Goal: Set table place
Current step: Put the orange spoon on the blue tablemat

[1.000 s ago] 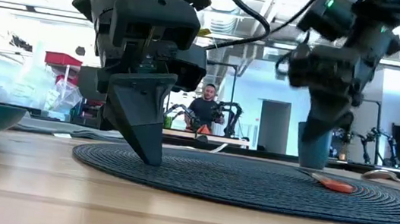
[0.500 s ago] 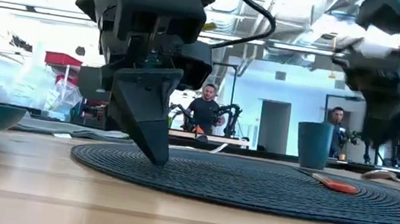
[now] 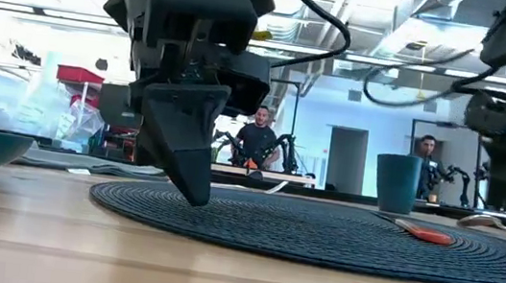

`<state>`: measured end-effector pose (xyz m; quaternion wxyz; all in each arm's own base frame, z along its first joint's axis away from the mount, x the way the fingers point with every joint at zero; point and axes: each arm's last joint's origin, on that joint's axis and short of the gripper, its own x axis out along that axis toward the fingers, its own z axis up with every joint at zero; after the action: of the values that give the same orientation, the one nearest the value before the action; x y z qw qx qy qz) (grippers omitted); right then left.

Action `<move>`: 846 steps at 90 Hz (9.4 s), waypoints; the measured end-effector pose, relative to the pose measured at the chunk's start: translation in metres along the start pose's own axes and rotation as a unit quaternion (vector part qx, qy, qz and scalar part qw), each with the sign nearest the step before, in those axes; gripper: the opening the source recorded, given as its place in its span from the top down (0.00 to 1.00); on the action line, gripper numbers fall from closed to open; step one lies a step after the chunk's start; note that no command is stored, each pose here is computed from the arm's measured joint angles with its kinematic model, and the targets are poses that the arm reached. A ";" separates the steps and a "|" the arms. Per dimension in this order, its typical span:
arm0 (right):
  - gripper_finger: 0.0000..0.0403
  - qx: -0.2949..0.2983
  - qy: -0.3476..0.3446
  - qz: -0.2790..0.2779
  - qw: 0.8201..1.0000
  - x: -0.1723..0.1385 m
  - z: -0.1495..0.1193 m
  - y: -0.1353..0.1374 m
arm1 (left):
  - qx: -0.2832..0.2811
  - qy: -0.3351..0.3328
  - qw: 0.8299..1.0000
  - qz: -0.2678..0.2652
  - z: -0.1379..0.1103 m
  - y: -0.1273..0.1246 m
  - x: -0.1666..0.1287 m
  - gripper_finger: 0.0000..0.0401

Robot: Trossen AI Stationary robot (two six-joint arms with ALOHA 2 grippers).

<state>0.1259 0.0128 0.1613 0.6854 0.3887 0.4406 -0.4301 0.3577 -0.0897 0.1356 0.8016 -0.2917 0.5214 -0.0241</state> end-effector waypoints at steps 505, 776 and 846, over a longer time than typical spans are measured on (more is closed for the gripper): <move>0.91 0.005 -0.065 0.113 0.991 -0.002 0.046 0.003 | 0.023 0.013 0.999 -0.037 0.002 -0.002 -0.002 1.00; 0.69 0.125 0.006 0.122 0.985 0.029 0.028 -0.016 | 0.057 0.026 0.998 -0.030 0.006 0.008 -0.005 1.00; 0.84 0.136 -0.099 0.175 0.970 0.022 0.036 -0.010 | 0.099 0.059 0.993 -0.029 0.001 0.012 -0.005 1.00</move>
<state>0.1317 -0.0291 0.1498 0.7307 0.5052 0.2332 -0.3956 0.3529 -0.0779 0.1342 0.7934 -0.2241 0.5541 -0.1154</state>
